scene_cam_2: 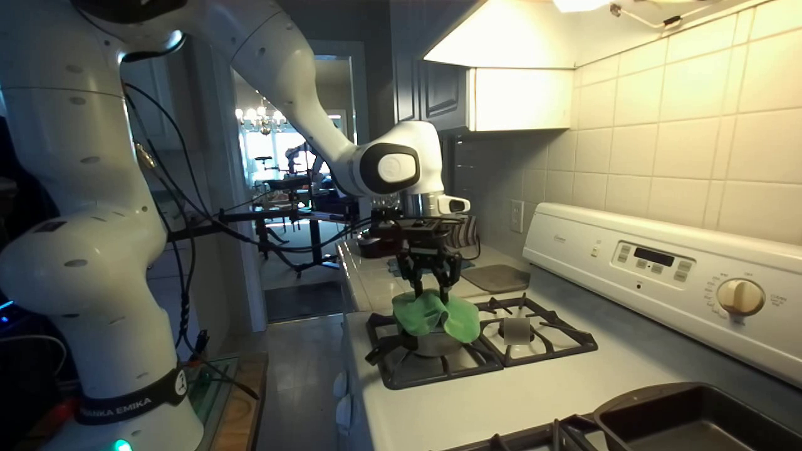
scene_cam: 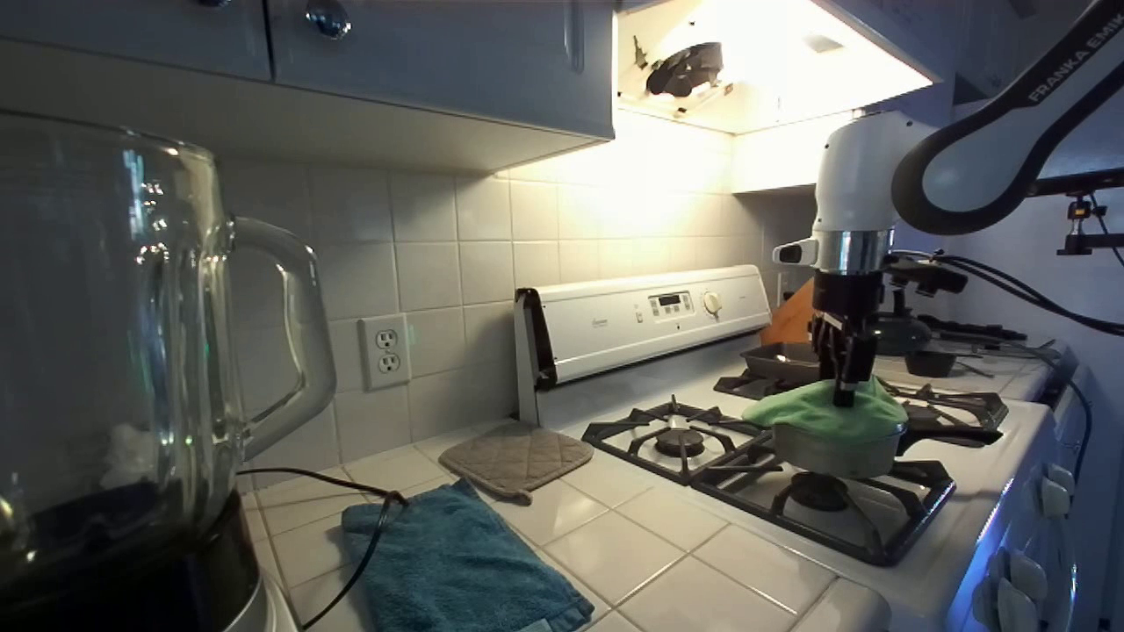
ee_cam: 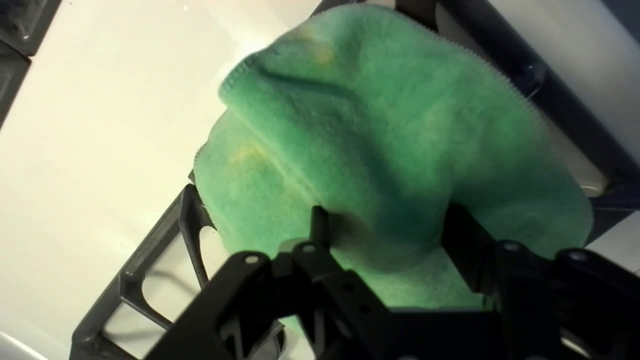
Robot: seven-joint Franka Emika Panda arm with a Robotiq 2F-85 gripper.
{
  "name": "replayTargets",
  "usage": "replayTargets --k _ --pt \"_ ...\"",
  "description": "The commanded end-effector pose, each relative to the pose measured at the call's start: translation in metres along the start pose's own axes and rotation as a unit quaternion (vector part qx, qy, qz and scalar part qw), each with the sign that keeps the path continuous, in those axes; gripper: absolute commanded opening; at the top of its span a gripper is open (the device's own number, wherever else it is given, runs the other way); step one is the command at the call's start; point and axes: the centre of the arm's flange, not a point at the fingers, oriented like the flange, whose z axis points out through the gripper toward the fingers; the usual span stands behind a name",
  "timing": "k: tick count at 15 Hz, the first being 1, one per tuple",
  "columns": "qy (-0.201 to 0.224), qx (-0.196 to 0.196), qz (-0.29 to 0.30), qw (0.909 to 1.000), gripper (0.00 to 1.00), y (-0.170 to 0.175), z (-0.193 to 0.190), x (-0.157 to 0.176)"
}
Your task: Remove the lid and green towel from the top of the saucepan on the stove.
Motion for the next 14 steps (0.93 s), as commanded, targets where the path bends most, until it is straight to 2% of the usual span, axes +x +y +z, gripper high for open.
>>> replayTargets --k 1,5,6,14 --pt "0.0 -0.01 0.006 0.9999 0.31 0.005 0.006 0.008" --pt "0.002 -0.009 0.007 0.9999 0.03 0.004 0.006 0.009" --pt "0.002 -0.009 0.007 0.9999 0.06 0.004 0.005 0.009" --pt "0.01 -0.014 -0.001 0.9999 0.07 -0.008 -0.011 0.008"
